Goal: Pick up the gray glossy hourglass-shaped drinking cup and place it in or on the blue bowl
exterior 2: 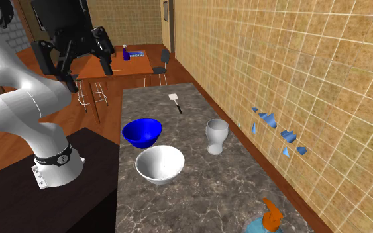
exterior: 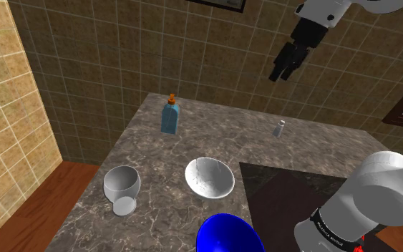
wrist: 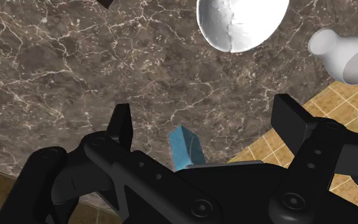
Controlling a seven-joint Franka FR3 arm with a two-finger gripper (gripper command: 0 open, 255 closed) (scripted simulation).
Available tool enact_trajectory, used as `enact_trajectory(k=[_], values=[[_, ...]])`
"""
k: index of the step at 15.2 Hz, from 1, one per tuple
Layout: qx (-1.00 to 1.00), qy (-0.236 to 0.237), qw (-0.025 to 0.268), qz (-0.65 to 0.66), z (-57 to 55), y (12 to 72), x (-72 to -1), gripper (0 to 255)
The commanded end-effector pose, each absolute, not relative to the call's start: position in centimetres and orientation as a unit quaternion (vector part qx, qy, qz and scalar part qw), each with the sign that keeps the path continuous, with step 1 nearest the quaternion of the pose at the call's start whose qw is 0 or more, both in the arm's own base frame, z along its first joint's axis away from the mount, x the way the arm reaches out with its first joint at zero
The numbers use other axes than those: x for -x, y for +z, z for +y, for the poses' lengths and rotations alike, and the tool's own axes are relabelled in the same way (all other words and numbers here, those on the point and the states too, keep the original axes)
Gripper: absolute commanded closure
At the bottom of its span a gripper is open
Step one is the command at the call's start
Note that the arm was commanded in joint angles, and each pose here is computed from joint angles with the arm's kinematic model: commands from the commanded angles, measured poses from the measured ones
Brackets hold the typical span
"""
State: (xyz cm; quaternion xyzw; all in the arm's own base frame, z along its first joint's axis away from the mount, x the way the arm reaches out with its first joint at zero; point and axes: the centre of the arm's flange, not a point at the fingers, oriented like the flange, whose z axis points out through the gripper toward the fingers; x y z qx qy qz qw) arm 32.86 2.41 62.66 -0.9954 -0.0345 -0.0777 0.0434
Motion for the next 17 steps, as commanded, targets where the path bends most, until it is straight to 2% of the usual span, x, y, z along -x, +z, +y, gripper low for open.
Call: enact_trajectory(k=[1,17], values=[[0.995,-0.078,0.043,-0.034,2.4,62.7,-32.9,0],[0.995,-0.068,0.057,-0.053,19.1,51.4,-38.3,0]])
